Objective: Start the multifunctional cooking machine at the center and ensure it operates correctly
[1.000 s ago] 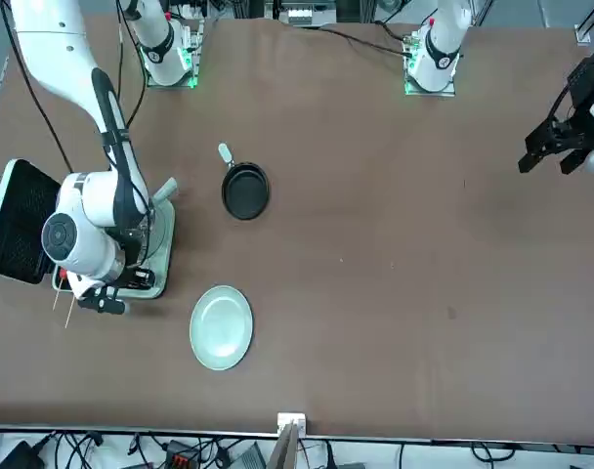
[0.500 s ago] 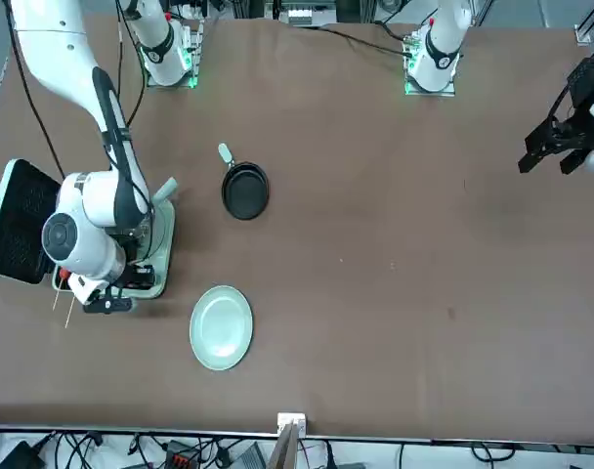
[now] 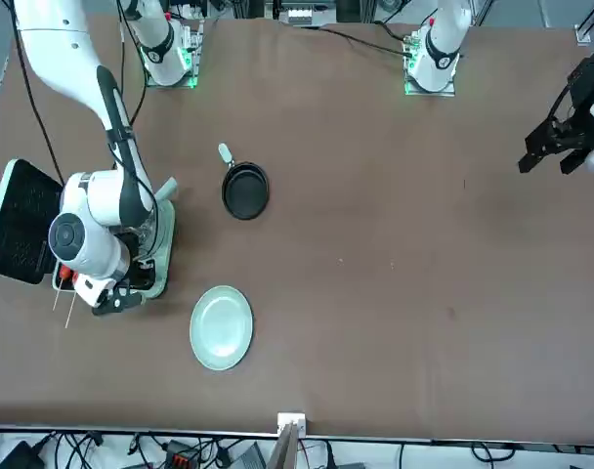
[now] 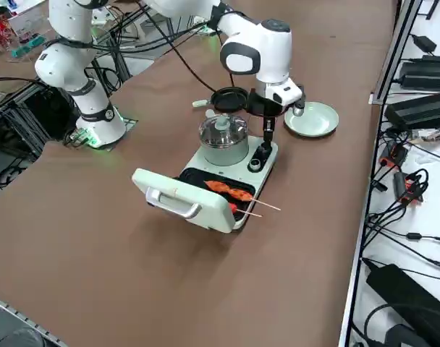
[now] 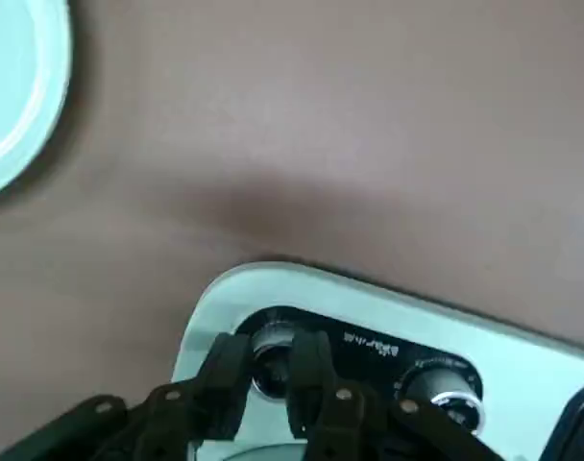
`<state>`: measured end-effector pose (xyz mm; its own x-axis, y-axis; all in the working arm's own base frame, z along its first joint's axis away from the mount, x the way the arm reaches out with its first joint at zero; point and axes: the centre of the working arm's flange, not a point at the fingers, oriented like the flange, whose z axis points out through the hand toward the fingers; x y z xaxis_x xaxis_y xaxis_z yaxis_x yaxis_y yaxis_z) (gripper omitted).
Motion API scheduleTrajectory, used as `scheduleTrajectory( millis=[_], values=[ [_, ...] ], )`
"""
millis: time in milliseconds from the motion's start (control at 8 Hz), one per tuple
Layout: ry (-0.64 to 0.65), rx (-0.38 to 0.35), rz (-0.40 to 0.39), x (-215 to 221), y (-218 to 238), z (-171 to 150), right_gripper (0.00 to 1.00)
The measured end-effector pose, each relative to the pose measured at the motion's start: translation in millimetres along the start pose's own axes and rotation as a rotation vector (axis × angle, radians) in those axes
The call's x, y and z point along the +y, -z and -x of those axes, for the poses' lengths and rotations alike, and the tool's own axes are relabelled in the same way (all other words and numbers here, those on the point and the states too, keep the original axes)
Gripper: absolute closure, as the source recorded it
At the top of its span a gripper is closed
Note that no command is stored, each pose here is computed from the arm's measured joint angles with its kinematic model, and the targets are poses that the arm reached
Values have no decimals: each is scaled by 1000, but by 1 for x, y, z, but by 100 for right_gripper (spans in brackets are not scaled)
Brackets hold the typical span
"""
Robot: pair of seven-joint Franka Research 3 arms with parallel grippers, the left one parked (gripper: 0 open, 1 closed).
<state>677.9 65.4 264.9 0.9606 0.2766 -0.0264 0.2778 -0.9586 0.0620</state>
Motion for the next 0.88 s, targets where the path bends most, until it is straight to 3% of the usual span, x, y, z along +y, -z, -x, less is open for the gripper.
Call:
scheduleTrajectory(
  millis=[125,250,375,625,750,875],
  values=[
    [35,0,7,1,1,0,84],
    [51,1,9,0,1,-1,84],
    [60,-3,5,-6,1,-3,71],
    [76,-38,-31,-27,20,-14,34],
    [84,-54,-39,-32,49,-22,13],
    [88,-60,-44,-33,88,-26,0]
  ],
)
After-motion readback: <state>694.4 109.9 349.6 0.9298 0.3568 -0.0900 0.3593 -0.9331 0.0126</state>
